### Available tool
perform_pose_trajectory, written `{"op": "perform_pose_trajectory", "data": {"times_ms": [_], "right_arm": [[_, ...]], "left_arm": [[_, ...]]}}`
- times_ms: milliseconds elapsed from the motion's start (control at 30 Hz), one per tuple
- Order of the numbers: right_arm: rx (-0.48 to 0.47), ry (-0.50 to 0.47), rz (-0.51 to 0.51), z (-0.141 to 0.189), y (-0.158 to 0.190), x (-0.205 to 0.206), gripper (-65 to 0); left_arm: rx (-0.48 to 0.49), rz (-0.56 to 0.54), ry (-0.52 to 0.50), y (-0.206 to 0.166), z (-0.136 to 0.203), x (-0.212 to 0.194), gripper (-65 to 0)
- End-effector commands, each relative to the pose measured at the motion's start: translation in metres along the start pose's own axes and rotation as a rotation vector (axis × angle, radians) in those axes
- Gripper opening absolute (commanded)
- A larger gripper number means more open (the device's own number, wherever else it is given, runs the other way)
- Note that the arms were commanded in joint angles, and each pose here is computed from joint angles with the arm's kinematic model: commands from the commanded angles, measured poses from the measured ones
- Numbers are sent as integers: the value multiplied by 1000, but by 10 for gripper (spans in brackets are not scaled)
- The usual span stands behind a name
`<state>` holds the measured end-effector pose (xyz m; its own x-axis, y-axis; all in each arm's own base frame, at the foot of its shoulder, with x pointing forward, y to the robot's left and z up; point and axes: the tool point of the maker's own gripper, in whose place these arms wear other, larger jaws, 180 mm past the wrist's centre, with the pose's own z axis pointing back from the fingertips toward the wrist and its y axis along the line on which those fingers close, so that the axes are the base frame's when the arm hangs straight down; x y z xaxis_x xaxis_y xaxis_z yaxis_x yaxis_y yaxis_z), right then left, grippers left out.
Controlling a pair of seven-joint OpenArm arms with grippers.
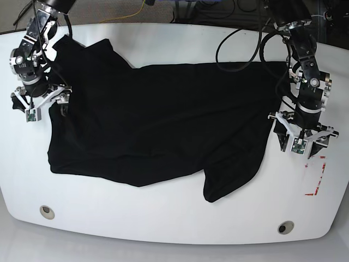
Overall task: Layout the t-shirt on the table in an organized manner, then fold the t-shirt properly
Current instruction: 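Move both grippers to the t-shirt's opposite edge and grasp it, then pull the grasped edge with both grippers to straighten the t-shirt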
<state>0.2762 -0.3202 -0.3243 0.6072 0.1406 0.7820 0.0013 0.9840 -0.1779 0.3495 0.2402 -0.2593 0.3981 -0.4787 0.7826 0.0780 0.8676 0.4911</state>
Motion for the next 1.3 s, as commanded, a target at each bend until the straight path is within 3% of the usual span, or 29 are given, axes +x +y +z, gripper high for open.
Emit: {"op": "perform_pose_trajectory", "data": {"times_ms": [0, 667, 900, 1067, 1267], "right_arm": [[-6, -26, -8, 8, 2, 1, -19], [-17, 176, -190, 9, 0, -96, -19], [33, 216, -218, 0, 8, -115, -29], [41, 238, -240, 1, 5, -128, -168], [52, 252, -241, 4, 8, -134, -508]], "left_arm": [[26, -2, -46, 9, 2, 13, -243], [9, -3, -17, 2, 5, 0, -243], [8, -3, -14, 1, 5, -1, -243], [8, -5, -14, 2, 5, -1, -243], [9, -6, -14, 2, 5, -1, -243]]}}
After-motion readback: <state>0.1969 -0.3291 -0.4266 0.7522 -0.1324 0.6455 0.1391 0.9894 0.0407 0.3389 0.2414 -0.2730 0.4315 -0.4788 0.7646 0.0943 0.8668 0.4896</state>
